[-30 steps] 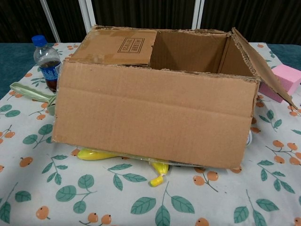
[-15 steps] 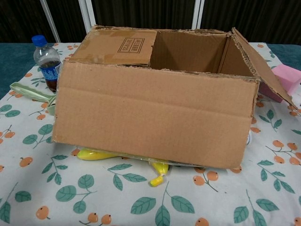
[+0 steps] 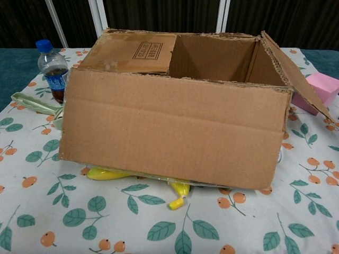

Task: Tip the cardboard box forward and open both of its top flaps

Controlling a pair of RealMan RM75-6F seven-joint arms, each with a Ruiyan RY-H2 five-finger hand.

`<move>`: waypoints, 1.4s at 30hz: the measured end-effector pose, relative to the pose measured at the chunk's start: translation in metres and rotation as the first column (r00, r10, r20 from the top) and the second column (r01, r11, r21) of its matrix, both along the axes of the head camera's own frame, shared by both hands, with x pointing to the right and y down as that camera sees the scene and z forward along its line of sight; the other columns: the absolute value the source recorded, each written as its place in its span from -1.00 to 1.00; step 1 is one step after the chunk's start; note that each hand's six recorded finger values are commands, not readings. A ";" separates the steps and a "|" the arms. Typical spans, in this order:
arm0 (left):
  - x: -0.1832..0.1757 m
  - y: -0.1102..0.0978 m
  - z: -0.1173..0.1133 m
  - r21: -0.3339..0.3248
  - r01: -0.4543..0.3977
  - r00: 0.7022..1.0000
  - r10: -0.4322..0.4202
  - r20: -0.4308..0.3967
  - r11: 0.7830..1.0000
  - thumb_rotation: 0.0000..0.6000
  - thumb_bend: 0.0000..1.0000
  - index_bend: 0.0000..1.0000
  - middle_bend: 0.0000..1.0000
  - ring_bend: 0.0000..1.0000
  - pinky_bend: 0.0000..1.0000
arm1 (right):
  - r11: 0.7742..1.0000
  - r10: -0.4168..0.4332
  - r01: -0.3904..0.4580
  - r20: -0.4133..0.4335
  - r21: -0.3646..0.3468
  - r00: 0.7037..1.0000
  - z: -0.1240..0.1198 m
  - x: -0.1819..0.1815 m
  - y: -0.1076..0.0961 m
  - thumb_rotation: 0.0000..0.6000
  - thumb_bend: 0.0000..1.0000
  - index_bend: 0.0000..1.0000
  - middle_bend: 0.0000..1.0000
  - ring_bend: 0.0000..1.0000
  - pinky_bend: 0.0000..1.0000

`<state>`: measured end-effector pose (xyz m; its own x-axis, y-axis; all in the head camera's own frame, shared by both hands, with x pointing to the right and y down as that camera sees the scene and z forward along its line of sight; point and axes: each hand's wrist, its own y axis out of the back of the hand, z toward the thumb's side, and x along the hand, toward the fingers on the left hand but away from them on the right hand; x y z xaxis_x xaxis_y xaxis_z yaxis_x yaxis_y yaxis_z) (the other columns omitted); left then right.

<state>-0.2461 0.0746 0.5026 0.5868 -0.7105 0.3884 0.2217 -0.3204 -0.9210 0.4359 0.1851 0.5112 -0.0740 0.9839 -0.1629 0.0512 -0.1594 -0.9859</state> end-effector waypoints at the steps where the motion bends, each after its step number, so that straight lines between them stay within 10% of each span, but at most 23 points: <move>1: 0.008 -0.003 0.000 -0.004 -0.027 1.000 0.027 0.008 1.000 1.00 0.76 -1.00 -0.81 -0.92 -0.62 | 1.000 0.004 -0.004 0.008 0.004 1.000 0.001 0.001 0.000 1.00 -0.22 -1.00 -1.00 -1.00 -0.52; 15: 0.119 -0.053 0.026 -0.059 -0.356 0.912 0.360 0.196 0.933 1.00 1.00 -0.83 -0.58 -0.79 -0.56 | 0.998 0.056 -0.056 0.099 0.006 0.994 0.010 0.011 0.006 1.00 -0.21 -1.00 -1.00 -1.00 -0.52; 42: 0.188 -0.035 0.103 -0.162 -0.439 0.835 0.468 0.290 0.884 1.00 1.00 -0.43 -0.03 -0.43 -0.31 | 0.995 0.101 -0.097 0.129 -0.031 0.986 0.015 0.017 0.006 1.00 -0.20 -1.00 -1.00 -1.00 -0.52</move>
<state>-0.0584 0.0394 0.6057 0.6727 -0.3503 0.6517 0.6317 -0.1866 -0.7524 0.4530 0.1909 0.5257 -0.1474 0.9684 -0.2011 0.1959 -0.1707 -0.9656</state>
